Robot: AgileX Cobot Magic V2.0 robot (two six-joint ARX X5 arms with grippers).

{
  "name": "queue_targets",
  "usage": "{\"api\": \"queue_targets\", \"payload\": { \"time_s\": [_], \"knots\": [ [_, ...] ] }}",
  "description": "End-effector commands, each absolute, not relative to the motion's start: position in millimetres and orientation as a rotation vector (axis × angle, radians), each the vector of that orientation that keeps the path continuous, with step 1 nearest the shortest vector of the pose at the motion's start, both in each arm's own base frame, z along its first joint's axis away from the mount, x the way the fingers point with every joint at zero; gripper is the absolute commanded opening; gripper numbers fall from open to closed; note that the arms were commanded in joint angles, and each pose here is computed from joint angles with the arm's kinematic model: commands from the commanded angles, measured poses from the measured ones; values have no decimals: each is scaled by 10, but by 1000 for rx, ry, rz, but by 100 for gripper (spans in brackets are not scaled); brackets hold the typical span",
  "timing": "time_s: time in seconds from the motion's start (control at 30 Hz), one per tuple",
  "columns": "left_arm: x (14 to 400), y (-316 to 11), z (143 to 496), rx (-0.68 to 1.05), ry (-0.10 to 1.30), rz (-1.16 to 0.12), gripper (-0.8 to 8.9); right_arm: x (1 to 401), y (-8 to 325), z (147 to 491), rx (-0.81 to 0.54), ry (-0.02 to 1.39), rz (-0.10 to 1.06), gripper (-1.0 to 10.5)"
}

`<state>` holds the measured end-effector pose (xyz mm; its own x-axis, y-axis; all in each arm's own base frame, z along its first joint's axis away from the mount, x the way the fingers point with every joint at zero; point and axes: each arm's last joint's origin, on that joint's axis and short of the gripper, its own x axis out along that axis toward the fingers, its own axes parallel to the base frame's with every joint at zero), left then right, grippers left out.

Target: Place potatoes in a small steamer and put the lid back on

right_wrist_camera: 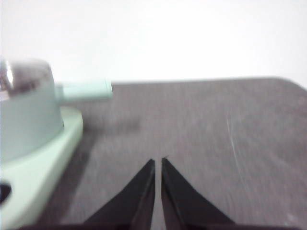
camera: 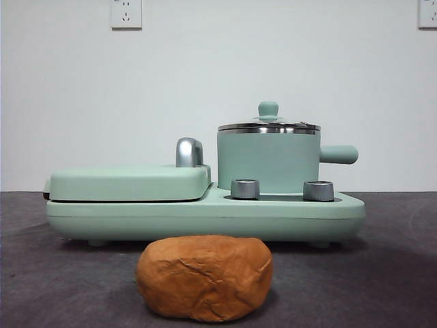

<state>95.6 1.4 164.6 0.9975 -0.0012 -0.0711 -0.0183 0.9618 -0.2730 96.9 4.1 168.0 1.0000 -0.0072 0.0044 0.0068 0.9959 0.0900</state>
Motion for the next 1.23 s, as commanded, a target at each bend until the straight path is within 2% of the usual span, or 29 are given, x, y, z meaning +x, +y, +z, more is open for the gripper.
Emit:
{"api": "queue_targets", "payload": {
  "time_s": [0.03,0.13,0.2,0.4,0.67,0.8,1.0,1.13,1.17,1.23],
  "knots": [
    [968,6,1641,-332,38,-20,7,966,42,1757,165,-95,4,19],
    [952,-7,1745,-348,5,-70,7,944,46,1886,238,-189,38,14],
    [930,-17,1848,-372,2,-103,8,919,46,1995,272,-204,50,14],
    [856,-36,2307,-379,85,-151,8,846,55,2455,286,-81,80,14],
    [916,-81,3042,-204,165,-311,8,965,136,3038,91,76,322,14],
    [1012,-118,3297,-31,201,-439,6,1116,187,3191,-48,148,480,14],
    [1208,-204,3407,180,249,-603,6,1353,313,3313,-201,203,606,14],
    [1326,-268,3382,206,281,-655,7,1446,421,3342,-257,231,637,17],
    [1342,-282,3376,206,285,-664,15,1458,438,3340,-268,233,642,38],
    [1360,-304,3373,207,285,-679,160,1476,460,3328,-289,238,641,181]
  ]
}}
